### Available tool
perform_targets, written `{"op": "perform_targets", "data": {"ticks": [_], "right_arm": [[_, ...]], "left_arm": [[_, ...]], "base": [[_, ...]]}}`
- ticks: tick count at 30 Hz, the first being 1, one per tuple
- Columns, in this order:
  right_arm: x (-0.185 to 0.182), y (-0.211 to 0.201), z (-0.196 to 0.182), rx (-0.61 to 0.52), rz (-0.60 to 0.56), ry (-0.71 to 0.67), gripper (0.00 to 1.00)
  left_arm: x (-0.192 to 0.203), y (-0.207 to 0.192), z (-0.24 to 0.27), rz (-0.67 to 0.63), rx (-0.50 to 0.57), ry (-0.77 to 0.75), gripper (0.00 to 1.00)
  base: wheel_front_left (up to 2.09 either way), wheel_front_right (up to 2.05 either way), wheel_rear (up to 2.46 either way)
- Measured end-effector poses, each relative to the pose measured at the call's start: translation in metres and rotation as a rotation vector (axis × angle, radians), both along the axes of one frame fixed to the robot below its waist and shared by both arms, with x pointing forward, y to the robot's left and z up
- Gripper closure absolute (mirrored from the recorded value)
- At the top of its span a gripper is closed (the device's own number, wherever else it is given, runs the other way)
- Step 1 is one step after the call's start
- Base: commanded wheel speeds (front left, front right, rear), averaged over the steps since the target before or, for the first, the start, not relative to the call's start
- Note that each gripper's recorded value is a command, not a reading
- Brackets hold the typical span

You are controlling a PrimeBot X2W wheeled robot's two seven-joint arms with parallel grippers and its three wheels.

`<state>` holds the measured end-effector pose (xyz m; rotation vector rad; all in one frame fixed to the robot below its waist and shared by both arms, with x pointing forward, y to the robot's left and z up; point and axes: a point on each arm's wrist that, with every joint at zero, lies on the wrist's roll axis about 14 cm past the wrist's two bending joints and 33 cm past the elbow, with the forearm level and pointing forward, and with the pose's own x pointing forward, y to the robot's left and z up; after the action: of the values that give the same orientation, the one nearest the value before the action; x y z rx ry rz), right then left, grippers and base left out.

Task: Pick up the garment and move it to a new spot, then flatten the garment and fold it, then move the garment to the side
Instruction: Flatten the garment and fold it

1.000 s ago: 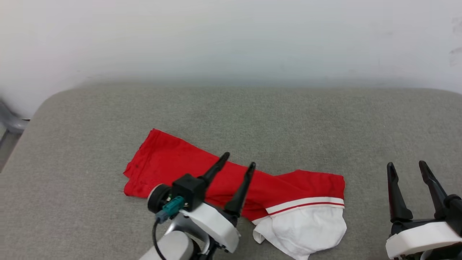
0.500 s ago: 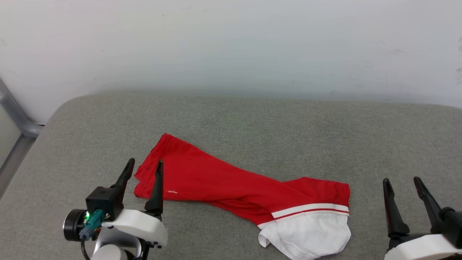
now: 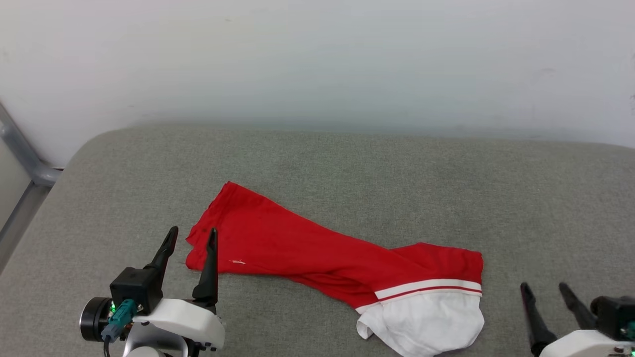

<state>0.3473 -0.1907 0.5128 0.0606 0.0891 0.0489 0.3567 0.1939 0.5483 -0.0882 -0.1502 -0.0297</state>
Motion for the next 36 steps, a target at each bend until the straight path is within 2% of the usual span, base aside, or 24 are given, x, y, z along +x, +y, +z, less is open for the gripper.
{"op": "perform_targets", "data": {"ticks": [3,7,12,18,19,20,21,23,26,28,32,36], "right_arm": [[-0.008,0.003,-0.044,0.003,0.016,0.237,0.00],[-0.017,0.024,-0.081,-0.003,0.091,0.488,0.00],[-0.018,0.048,-0.103,-0.035,0.203,0.680,0.00],[-0.018,0.062,-0.130,-0.056,0.279,0.829,0.00],[-0.021,0.064,-0.144,-0.048,0.297,0.893,0.48],[-0.023,0.064,-0.148,-0.045,0.299,0.915,0.71],[-0.024,0.064,-0.150,-0.037,0.302,0.927,1.00],[-0.023,0.063,-0.151,-0.032,0.302,0.934,1.00],[-0.013,0.063,-0.141,-0.016,0.301,0.871,1.00],[0.000,0.063,-0.127,-0.014,0.294,0.789,1.00],[0.037,0.060,-0.074,-0.047,0.274,0.561,1.00],[0.071,0.054,-0.028,-0.075,0.240,0.392,1.00]], "left_arm": [[0.001,0.000,-0.002,-0.001,0.002,0.006,0.00],[0.004,-0.001,-0.004,-0.011,0.000,0.012,0.00],[0.015,-0.005,-0.004,-0.027,-0.005,0.008,0.00],[0.027,-0.008,-0.008,-0.037,-0.012,0.015,0.00],[0.031,-0.007,-0.012,-0.035,-0.016,0.024,0.00],[0.032,-0.006,-0.012,-0.032,-0.015,0.026,0.00],[0.033,-0.005,-0.013,-0.030,-0.017,0.028,0.00],[0.034,-0.005,-0.015,-0.032,-0.019,0.030,0.00],[0.034,-0.007,-0.015,-0.036,-0.017,0.030,0.00],[0.033,-0.008,-0.016,-0.039,-0.013,0.032,0.00],[0.031,-0.012,-0.015,-0.049,-0.012,0.027,0.00],[0.032,-0.015,-0.015,-0.056,-0.016,0.024,0.00]], "base": [[0.00,0.00,0.00],[0.00,0.00,0.00],[0.00,0.00,0.00],[0.00,0.00,0.00],[0.00,0.00,0.00],[0.00,0.00,0.00],[0.00,0.00,0.00],[0.00,0.00,0.00],[0.00,0.00,0.00],[0.00,0.00,0.00],[0.00,0.00,0.00],[0.00,0.00,0.00]]}}
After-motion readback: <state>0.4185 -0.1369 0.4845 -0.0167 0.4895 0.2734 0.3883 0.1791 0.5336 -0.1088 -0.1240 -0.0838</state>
